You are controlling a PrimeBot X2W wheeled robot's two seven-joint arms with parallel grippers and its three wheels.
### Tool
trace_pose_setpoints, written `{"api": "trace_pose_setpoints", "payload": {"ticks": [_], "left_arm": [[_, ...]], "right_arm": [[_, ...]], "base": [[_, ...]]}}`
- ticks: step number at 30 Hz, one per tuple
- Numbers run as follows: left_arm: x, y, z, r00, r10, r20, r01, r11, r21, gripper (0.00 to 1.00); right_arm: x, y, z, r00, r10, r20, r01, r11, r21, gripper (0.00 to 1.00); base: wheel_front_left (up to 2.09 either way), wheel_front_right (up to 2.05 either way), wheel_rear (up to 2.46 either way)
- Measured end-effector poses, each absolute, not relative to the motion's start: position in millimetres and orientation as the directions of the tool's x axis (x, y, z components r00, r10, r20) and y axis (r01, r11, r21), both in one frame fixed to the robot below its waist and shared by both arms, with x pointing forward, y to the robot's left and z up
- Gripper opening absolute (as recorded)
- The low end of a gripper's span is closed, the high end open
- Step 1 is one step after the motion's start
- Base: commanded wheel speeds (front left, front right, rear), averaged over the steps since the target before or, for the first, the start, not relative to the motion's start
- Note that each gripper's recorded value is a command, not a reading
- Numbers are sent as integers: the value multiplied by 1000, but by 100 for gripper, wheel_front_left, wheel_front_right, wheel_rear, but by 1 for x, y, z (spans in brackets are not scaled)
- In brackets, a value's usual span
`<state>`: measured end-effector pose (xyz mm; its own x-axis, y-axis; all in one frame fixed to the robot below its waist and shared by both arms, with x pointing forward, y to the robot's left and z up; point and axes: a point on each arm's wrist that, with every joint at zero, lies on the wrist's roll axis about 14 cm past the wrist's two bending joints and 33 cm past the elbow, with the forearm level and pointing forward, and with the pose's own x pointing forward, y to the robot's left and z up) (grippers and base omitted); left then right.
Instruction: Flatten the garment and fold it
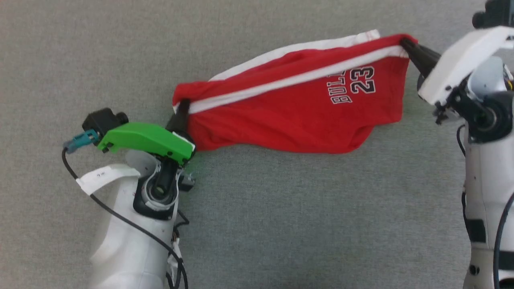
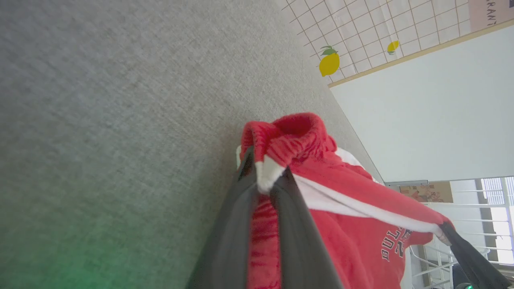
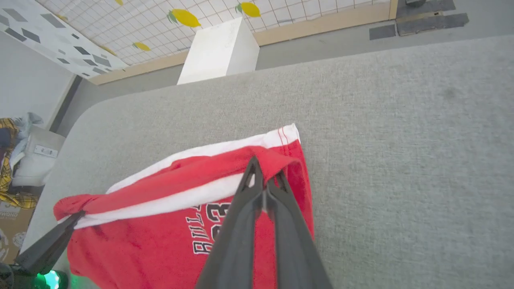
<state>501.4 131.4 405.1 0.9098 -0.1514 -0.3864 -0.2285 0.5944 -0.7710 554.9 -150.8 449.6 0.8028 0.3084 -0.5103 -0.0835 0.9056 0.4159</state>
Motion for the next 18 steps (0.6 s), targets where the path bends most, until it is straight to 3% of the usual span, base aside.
{"api": "trace_pose_setpoints", "payload": {"ticks": [11, 16, 17, 18], "left_arm": [[518, 138, 391, 911, -136, -389, -237, 601, -764, 0], [522, 135, 384, 901, -155, -405, -235, 611, -756, 0], [523, 134, 384, 901, -156, -405, -234, 612, -755, 11], [523, 135, 384, 901, -155, -404, -232, 616, -753, 49]], "right_arm": [[585, -137, 403, 761, 296, -578, -68, 921, 383, 0], [583, -130, 374, 702, 298, -647, -63, 930, 361, 0], [582, -129, 372, 698, 300, -650, -62, 930, 362, 0], [583, -128, 373, 701, 301, -647, -63, 929, 363, 36]], "base": [[0, 0, 0], [0, 0, 0], [0, 0, 0], [0, 0, 0]]}}
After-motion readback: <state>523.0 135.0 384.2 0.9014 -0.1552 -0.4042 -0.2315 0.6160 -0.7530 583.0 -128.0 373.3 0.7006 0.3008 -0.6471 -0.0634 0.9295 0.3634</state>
